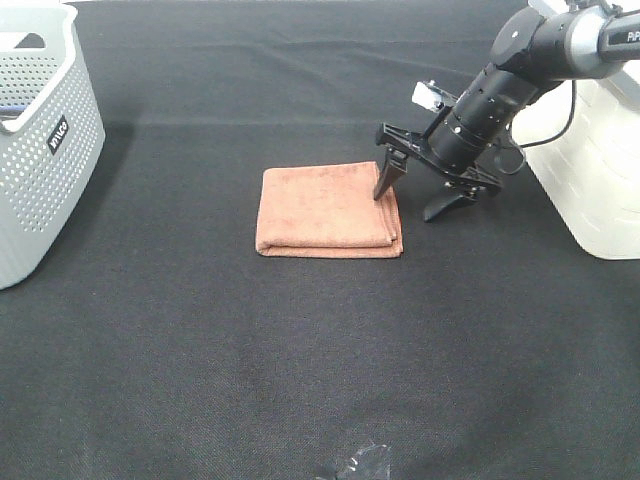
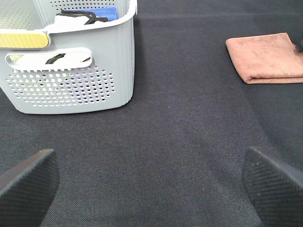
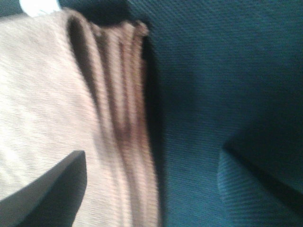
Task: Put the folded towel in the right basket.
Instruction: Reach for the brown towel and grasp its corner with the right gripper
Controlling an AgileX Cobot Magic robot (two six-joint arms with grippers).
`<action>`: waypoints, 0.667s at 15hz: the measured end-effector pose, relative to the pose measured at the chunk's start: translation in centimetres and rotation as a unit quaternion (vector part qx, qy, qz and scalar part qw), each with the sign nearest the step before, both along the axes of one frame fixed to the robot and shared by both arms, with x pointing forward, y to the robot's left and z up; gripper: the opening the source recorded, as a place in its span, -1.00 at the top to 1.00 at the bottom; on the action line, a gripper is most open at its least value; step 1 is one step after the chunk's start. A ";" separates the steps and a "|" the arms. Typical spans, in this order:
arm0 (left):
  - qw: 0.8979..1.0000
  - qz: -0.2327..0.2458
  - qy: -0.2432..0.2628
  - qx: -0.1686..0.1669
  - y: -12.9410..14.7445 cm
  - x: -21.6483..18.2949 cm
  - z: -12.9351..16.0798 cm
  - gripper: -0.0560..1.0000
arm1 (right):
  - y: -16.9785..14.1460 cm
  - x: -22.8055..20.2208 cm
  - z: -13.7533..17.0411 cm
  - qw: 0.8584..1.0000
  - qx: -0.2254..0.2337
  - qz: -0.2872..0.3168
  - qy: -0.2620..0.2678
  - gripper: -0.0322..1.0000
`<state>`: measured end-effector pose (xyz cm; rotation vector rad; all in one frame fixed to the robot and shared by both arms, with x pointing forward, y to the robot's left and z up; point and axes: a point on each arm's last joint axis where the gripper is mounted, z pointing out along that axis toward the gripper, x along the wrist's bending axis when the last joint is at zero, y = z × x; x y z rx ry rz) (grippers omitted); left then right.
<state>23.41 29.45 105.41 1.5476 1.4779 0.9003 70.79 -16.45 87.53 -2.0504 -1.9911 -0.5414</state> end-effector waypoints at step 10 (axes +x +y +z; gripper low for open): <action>1.000 0.000 0.000 0.000 0.0 0.0 0.0 -0.99 | 2.1 -0.2 -1.2 0.999 0.038 -0.004 0.017 -0.52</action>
